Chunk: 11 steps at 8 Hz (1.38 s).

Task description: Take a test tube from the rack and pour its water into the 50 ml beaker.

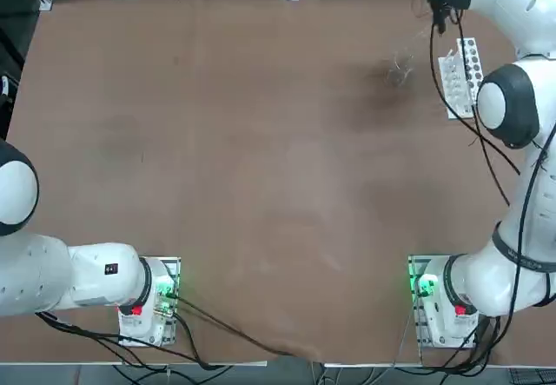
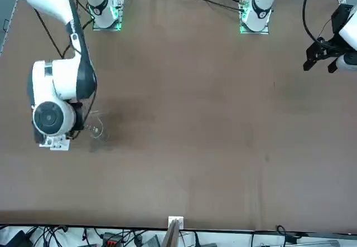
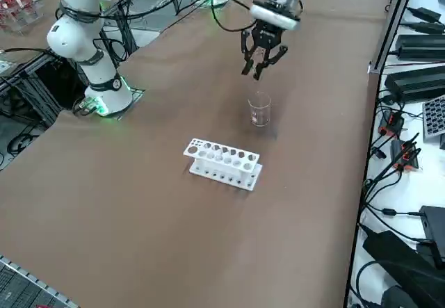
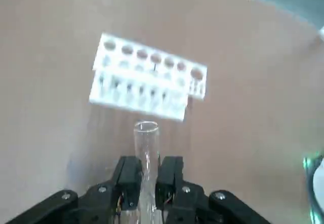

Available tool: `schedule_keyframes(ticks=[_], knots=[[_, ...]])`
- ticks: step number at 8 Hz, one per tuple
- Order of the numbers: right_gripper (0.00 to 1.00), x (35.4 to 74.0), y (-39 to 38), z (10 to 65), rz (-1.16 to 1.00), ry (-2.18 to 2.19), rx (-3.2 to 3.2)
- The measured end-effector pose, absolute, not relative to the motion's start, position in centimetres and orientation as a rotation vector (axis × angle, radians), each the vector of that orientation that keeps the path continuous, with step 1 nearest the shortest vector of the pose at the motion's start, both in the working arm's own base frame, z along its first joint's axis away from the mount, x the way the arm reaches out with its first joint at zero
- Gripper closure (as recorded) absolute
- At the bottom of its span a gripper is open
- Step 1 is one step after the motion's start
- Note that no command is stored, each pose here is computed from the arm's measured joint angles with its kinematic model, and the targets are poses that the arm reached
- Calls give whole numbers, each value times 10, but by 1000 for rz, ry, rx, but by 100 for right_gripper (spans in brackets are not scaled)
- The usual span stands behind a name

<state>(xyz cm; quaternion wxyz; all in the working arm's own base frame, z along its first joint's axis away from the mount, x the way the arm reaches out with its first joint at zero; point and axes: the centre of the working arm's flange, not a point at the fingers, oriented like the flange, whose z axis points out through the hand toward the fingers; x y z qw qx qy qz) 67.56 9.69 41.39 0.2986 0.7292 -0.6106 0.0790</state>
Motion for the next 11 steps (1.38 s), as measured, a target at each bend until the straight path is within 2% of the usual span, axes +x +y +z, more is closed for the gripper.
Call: schedule_keyframes(ticks=[5,8,11], knots=[[80,689,25,427,674,-1568,1471],[80,695,0,364,880,-1575,1212],[80,696,-15,333,985,-1577,1095]])
